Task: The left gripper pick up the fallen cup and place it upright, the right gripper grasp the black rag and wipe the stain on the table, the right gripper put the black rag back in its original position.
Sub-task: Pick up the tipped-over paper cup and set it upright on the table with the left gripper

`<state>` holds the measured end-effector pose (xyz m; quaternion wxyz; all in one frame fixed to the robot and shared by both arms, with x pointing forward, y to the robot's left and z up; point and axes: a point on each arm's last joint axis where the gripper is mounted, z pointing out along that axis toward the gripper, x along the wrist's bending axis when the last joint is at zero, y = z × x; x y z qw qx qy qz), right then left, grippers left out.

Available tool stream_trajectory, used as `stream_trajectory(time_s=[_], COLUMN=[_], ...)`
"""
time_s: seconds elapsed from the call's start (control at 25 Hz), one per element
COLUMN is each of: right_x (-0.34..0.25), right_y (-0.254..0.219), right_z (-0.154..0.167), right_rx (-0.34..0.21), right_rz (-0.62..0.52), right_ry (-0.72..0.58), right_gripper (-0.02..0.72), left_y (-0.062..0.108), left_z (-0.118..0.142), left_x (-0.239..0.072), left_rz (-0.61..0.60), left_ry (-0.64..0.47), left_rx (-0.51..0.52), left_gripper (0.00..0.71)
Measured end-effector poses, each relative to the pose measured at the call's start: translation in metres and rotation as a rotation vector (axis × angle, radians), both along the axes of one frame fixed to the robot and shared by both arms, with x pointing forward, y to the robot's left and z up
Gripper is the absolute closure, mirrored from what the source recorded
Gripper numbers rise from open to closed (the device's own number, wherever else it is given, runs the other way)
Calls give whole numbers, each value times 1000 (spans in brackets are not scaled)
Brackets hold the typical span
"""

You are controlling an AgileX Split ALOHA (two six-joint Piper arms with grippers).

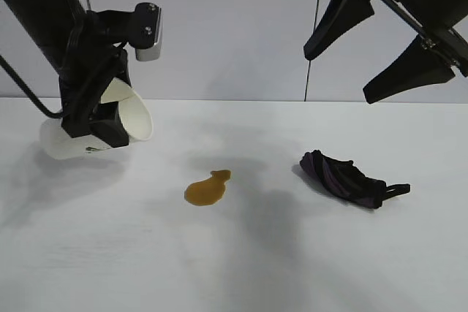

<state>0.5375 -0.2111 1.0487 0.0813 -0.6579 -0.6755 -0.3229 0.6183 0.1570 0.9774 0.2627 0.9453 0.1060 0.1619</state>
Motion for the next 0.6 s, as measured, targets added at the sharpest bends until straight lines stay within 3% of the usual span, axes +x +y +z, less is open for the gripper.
stream_trajectory(time_s=[0.28,0.6], right_x=[0,0], right_y=[0,0], right_z=[0,0], right_rx=[0,0], right_rz=[0,2], right_ry=[0,2], right_gripper=[147,147], left_y=[35,93], left_z=[11,-1], left_x=[16,8], left_rz=[92,129], left_ry=[-19,-40], left_rx=[-238,-484], left_gripper=[200,200])
